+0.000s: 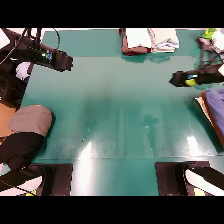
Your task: Fold the shirts.
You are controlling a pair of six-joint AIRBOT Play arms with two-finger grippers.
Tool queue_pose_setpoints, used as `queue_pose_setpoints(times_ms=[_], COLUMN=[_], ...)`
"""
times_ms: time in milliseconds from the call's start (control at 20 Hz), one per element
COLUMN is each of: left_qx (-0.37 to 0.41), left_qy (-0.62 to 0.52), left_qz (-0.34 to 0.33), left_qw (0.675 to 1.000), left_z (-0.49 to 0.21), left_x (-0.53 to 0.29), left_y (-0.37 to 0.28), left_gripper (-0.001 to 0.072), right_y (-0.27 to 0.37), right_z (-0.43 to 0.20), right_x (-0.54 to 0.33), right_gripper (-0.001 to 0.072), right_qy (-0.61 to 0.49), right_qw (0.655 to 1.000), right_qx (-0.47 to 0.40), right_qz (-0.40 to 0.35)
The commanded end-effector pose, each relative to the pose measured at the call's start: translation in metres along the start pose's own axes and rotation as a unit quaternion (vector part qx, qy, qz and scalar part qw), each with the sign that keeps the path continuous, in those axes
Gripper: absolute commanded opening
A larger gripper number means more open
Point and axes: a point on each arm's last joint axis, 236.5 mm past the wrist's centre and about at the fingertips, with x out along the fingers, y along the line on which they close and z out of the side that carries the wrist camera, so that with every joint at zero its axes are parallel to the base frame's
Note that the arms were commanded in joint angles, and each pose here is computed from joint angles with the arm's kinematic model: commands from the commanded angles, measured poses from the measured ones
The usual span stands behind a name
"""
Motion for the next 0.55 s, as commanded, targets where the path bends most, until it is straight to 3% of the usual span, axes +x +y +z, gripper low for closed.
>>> queue_pose_setpoints(times_ms=[0, 500], left_qx=[0.0, 0.0], left_qy=[-0.002, -0.002], left_qz=[0.0, 0.0], left_qw=[1.0, 1.0], left_z=[0.001, 0.001], left_x=[0.0, 0.0], left_y=[0.0, 0.0], left_gripper=[0.003, 0.0029], right_y=[0.051, 0.053], right_z=[-0.016, -0.012], right_x=[0.02, 0.011], right_gripper=[0.0023, 0.0023], right_qy=[0.028, 0.016], right_qw=[0.998, 0.998], right_qx=[-0.05, -0.052], right_qz=[0.037, 0.039])
